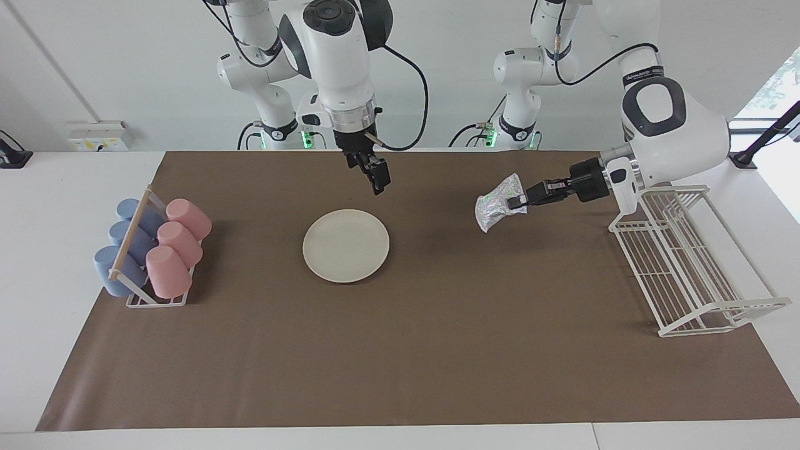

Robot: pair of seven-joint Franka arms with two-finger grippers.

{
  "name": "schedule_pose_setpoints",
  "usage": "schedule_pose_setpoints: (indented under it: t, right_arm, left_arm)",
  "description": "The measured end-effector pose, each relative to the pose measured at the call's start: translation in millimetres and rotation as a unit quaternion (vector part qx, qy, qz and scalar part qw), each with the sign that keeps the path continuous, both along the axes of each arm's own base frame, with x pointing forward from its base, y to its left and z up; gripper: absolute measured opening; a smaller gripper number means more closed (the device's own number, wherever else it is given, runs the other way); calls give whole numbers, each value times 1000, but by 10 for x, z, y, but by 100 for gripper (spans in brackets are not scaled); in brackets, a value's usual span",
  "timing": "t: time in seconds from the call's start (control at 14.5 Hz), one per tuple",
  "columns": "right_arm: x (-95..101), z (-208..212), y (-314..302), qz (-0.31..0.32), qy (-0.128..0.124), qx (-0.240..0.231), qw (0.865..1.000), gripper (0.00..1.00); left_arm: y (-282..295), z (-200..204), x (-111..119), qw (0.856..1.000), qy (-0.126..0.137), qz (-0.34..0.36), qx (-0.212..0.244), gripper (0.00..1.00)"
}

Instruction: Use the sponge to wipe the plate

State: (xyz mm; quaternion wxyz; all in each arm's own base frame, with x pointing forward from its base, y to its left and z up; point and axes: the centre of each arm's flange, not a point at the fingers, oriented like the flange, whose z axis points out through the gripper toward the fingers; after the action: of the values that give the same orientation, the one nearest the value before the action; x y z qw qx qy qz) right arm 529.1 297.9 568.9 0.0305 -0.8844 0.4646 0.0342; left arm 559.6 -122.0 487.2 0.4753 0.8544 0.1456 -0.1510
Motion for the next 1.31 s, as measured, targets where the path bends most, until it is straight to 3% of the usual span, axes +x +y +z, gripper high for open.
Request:
schedule_pose_setpoints:
  t: [0.28,0.55,0.76,1.31]
  right_arm:
    - [-70,-3,104,-8,2,-1,1000,100]
    - [-89,-28,114,-8,5,-3,1000,100]
    - [-102,-30,126,-12,6,-3,1000,100]
    - [-168,-75,214,-29,4,-1,1000,100]
  left_arm:
    - [-191,-317,-285,995,-5,15,-96,4]
    - [-655,-698,-656,983,-32,46,-173,4]
    - [-939,-808,-904,981,-57,47,-181,4]
    - [-1010,-792,-968,980,-70,36,-182,4]
